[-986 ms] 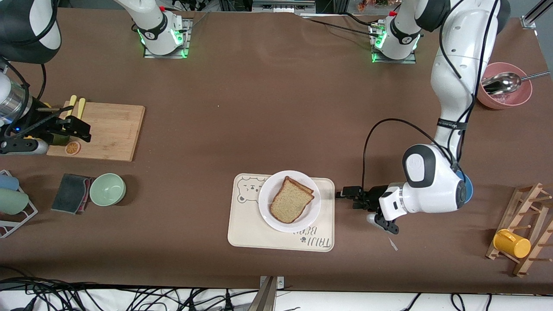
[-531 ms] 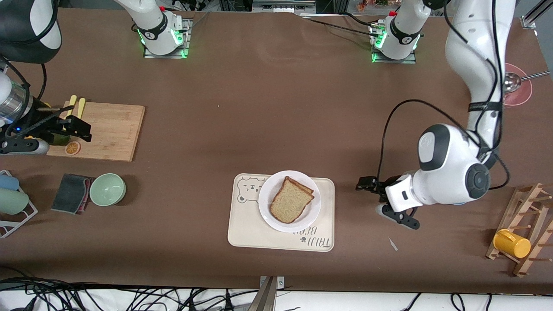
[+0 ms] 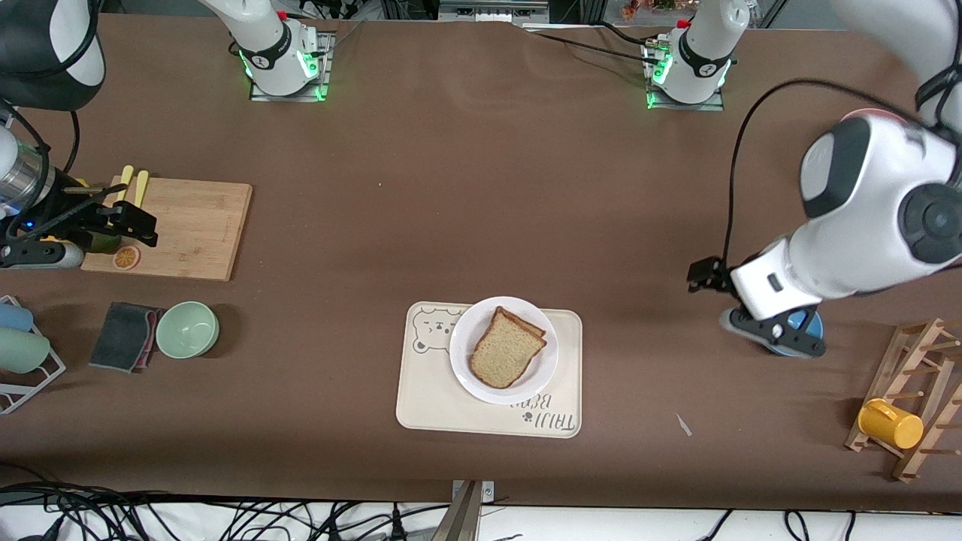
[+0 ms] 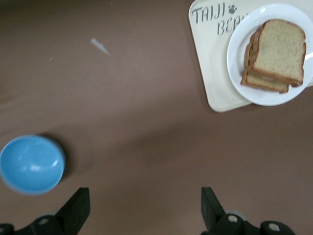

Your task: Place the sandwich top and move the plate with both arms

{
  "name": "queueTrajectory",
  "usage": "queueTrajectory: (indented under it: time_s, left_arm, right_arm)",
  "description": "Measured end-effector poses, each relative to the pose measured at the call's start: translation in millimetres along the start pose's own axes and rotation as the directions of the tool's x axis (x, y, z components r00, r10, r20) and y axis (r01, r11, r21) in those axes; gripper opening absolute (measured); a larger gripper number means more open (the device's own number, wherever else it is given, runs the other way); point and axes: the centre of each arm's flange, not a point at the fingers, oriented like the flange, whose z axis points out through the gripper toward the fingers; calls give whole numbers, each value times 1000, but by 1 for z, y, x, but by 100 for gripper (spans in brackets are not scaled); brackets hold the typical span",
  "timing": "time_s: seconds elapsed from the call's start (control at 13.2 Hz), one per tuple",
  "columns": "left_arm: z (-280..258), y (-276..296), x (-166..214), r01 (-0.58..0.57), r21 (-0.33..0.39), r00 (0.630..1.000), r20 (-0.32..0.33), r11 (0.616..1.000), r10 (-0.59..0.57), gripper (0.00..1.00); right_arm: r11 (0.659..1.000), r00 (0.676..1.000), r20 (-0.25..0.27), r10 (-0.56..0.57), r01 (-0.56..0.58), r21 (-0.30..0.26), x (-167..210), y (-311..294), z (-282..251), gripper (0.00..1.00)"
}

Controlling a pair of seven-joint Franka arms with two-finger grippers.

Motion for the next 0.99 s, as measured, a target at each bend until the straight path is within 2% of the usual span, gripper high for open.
queueTrajectory:
  time_s: [0.23,0.46,0.68,0.99]
  left_arm:
    - [-43,11,-40,30,32,1000,-3,999,-30,100]
    - [-61,-9,-79,80,43,996,-35,996,-78,100]
    - [-69,-23,-109,117,50,990,-85,992,-112,100]
    - [-64,-32,-134,145,51,987,-83,988,-141,100]
  right_arm:
    - [1000,1000,0,1,-1,0,0,0,0,100]
    - [1000,1000,-2,0,0,0,0,0,0,100]
    - [1000,1000,-3,-5,5,1,0,-3,-1,100]
    - [1000,1000,-3,2,-2,0,0,2,-1,100]
